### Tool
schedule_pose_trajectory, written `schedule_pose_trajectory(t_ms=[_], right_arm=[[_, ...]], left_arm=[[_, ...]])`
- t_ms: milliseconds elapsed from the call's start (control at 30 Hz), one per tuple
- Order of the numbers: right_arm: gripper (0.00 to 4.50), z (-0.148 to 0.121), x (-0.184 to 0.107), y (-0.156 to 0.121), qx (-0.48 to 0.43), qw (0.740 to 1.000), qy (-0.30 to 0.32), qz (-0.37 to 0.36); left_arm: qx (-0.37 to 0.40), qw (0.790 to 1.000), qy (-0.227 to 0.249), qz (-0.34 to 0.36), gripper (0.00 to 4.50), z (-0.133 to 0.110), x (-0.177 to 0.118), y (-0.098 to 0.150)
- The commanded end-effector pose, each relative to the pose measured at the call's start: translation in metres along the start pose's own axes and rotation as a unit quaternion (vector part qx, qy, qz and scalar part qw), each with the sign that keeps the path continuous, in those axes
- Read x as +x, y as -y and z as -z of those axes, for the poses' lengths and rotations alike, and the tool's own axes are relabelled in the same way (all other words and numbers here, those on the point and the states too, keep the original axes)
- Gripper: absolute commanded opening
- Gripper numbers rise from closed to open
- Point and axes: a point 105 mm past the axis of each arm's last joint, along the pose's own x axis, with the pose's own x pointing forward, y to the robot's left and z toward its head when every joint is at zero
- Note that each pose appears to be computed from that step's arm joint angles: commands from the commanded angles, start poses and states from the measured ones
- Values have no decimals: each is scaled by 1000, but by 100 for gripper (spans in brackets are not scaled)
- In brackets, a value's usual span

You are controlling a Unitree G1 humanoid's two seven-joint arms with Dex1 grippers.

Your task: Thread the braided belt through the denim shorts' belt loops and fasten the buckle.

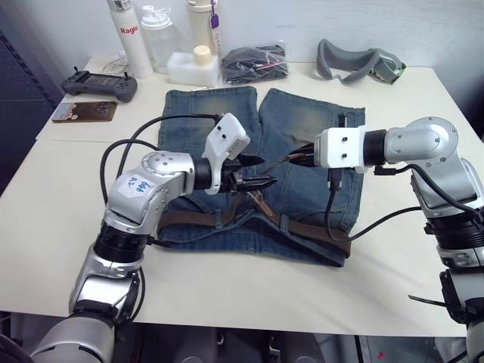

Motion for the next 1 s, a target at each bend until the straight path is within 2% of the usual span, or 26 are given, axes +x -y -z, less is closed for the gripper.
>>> schedule_pose_trajectory(t_ms=[33, 133, 167, 233, 300, 333, 367, 467, 600, 700, 800, 833, 867, 900, 1000], right_arm=[[0, -16, -10, 8, -9, 1000, 21, 20], [0, -14, -9, 7, 29, 999, 25, 29], [0, -13, -9, 8, 45, 998, 27, 33], [87, -10, -9, 8, 91, 994, 31, 43], [152, -5, -12, 4, 125, 991, 27, 44], [213, -1, -16, 4, 155, 986, 27, 53], [253, 2, -19, 3, 177, 982, 28, 60], [395, 7, -24, -3, 296, 950, 67, 72], [395, 8, -25, -11, 419, 896, 122, 80], [314, 2, -12, -23, 473, 865, 154, 66], [160, -10, 10, -34, 520, 834, 182, 42], [138, -13, 17, -38, 528, 829, 183, 34], [68, -15, 21, -40, 536, 823, 186, 32], [20, -18, 28, -40, 544, 815, 194, 32], [8, -29, 44, -45, 563, 798, 214, 22]], left_arm=[[22, 999, 22, 3, 134, -16, 4, 1], [8, 999, 36, 1, 2, -19, 5, 0], [5, 999, 38, 0, 2, -20, 4, -1], [-7, 999, 37, -9, 0, -17, 1, -4], [-25, 999, 38, -17, 0, -14, -2, -6], [-44, 998, 41, -27, 0, -12, -5, -9], [-58, 997, 43, -34, 0, -10, -7, -10], [-86, 993, 44, -75, 0, -4, -17, -19], [-113, 987, 68, -96, 0, -8, -26, -19], [-145, 981, 87, -99, 0, -10, -27, -18], [-169, 978, 83, -93, 0, -7, -24, -13], [-178, 976, 86, -93, 0, -8, -24, -13], [-187, 973, 92, -94, 0, -9, -23, -13], [-196, 971, 99, -95, 0, -11, -24, -14], [-227, 962, 118, -95, 0, -15, -25, -16]])
